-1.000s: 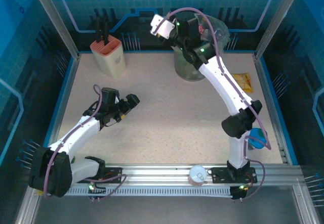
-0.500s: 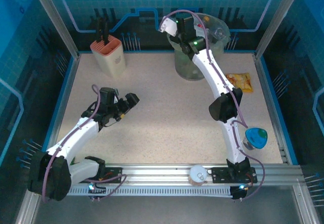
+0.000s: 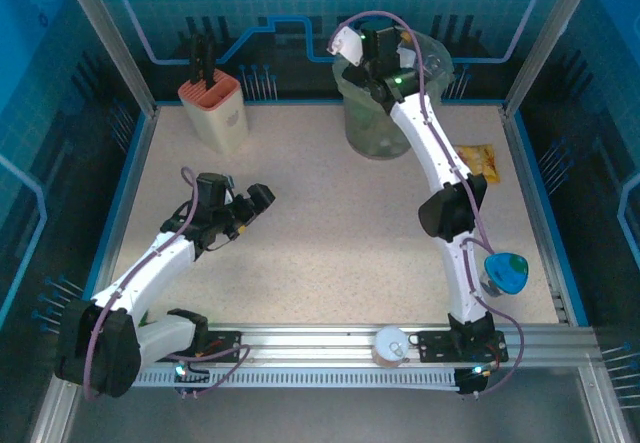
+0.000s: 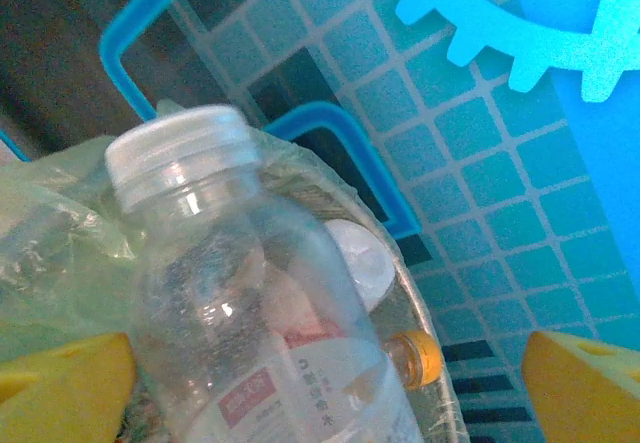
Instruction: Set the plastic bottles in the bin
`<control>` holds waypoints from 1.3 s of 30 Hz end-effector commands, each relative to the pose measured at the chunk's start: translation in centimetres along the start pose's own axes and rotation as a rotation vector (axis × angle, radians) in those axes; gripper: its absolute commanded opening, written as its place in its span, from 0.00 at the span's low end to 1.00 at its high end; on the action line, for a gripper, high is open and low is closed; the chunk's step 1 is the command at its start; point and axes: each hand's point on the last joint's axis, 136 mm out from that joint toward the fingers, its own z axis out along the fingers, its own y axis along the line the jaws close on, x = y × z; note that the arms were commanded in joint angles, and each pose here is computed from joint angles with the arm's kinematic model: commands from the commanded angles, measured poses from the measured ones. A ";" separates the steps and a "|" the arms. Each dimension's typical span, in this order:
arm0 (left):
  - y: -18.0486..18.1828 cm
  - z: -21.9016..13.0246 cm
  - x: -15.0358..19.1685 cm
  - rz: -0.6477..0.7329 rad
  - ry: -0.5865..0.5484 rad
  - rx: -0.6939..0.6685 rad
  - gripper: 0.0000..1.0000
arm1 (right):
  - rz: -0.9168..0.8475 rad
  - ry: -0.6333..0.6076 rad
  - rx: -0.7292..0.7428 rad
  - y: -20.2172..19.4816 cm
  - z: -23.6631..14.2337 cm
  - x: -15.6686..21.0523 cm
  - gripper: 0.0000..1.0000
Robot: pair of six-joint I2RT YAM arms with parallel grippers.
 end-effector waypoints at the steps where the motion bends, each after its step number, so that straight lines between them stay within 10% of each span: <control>1: 0.1 0.1 0.1 -0.003 0.013 0.004 0.99 | 0.111 -0.111 -0.069 -1.6 -4.5 -3.0 1.00; 10: -0.2 0.0 -0.2 0.016 0.010 0.006 0.99 | 0.263 -0.206 -0.117 -3.9 -7.4 -4.3 0.99; 15: -0.4 0.2 -0.2 0.017 0.018 0.011 0.99 | 0.373 -0.215 -0.074 -5.2 -5.1 -3.5 0.82; 27: -0.2 -0.3 -0.1 0.010 0.005 0.012 0.99 | 0.457 -0.012 -0.064 -2.9 1.6 4.4 0.70; 39: -0.6 -0.2 -0.2 0.009 0.009 0.020 0.99 | 0.495 0.027 -0.099 -2.9 -1.5 7.2 0.70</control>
